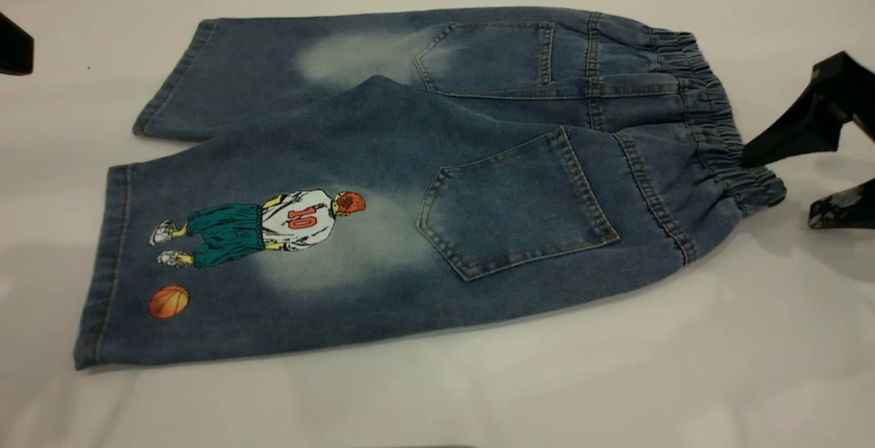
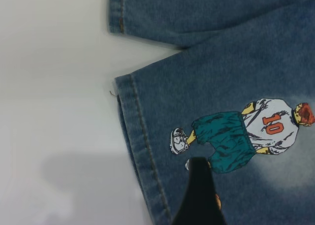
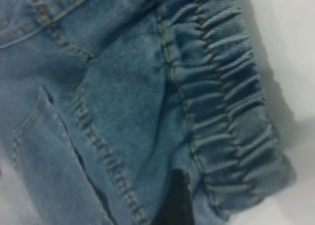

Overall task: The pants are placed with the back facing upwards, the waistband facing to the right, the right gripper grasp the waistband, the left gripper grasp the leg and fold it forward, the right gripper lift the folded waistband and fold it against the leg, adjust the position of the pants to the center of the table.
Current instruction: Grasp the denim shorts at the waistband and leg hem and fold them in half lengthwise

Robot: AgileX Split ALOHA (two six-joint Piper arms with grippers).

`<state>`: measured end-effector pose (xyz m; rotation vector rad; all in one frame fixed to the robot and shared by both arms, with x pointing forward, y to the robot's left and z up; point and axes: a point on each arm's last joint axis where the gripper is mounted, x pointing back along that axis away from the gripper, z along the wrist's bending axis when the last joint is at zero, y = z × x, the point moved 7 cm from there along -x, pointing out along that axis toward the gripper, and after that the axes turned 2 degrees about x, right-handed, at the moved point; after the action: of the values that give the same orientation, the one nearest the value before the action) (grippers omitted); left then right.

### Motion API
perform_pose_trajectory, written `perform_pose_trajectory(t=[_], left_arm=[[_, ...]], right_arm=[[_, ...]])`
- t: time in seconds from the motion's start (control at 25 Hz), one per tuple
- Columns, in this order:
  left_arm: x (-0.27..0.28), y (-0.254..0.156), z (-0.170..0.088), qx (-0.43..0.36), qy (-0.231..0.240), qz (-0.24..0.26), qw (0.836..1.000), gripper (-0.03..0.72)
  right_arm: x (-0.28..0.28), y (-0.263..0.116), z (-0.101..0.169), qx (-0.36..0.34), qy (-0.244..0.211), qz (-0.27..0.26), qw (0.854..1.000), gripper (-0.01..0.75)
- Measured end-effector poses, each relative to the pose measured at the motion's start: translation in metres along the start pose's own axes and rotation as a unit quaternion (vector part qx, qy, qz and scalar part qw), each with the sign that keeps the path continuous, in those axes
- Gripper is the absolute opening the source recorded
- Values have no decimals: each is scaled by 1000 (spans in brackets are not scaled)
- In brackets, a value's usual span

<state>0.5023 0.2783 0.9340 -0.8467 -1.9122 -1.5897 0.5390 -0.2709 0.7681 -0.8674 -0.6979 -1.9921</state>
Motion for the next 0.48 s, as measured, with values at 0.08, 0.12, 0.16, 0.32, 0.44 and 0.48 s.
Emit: perform_pose_trajectory(t=[0.08,0.12,0.16,0.32,0.44,0.48], left_arm=[[0,0,0,1,0,0,1000,517],[0,0,0,1,0,0,1000,517],[0,0,0,1,0,0,1000,517],[0,0,0,2,0,0,1000,517],[0,0,0,2,0,-1,1000,517],[0,0,0,2,0,-1,1000,517]], right_arm=[[-5,0,-1,-2,5,6,1000,586],[-6,1,-1,-1,7,6,1000,586],[-8,3,-1,0,8,6,1000,586],[-9,10,1,7,12,-1,1000,586],[-12,10,2,7,18,2,1000,586],[-13,9,3,5,23,4,1000,586]])
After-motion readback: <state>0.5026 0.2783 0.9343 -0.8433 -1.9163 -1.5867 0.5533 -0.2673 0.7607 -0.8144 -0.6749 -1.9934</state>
